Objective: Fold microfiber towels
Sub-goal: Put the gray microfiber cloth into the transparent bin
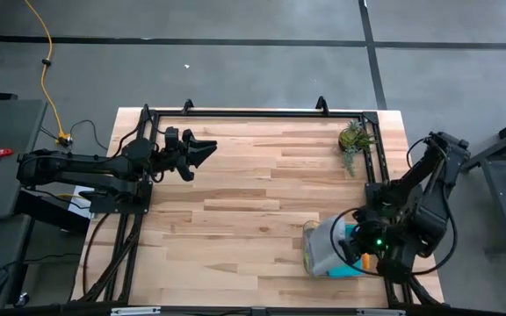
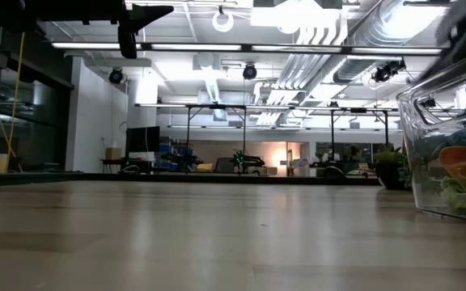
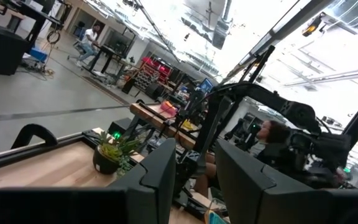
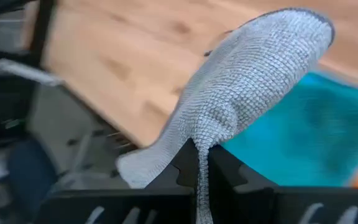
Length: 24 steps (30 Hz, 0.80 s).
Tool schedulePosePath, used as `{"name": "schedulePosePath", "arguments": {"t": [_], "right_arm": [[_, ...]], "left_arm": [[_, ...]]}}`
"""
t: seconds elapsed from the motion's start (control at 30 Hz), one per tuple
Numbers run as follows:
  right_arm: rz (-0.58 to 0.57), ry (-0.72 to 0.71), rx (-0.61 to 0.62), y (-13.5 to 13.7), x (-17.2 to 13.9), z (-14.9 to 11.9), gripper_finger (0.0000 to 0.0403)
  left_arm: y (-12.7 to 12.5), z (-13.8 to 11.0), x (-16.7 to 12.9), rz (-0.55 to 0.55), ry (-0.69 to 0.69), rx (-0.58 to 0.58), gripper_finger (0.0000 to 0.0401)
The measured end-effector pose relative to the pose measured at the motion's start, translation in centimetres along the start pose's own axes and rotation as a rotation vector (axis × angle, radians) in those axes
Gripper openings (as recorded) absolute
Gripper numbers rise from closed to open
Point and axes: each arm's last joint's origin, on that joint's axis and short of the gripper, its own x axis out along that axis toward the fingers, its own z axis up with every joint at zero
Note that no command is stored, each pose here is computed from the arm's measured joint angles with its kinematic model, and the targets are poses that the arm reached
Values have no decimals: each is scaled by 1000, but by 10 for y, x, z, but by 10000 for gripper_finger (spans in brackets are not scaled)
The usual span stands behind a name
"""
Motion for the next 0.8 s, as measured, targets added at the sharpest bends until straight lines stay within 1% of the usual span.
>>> {"name": "schedulePosePath", "arguments": {"t": [0.07,0.13,0.2,0.37,0.43,0.5,0.67,0.73,0.8], "right_arm": [[-58,-27,-2,-7,0,-1,0],[-71,-77,-6,-11,-2,1,0],[-42,-108,-11,-12,-5,2,0],[-34,-91,-21,-13,-8,-1,0],[2,-139,-24,-12,-7,-2,0],[12,-176,-29,-10,-3,-3,0],[-48,-209,-52,-6,17,-15,0],[-91,-165,-60,-5,26,-24,0],[-186,-93,-70,-7,35,-32,0]], "left_arm": [[0,0,0,3,5,1,101],[1,-2,0,12,16,3,101],[1,-2,0,17,22,4,101],[2,-3,0,27,32,6,101],[2,-4,0,30,34,6,101],[3,-4,0,32,34,6,101],[2,-4,0,31,34,6,101],[3,-4,0,33,36,7,101],[3,-4,0,36,41,8,101]]}}
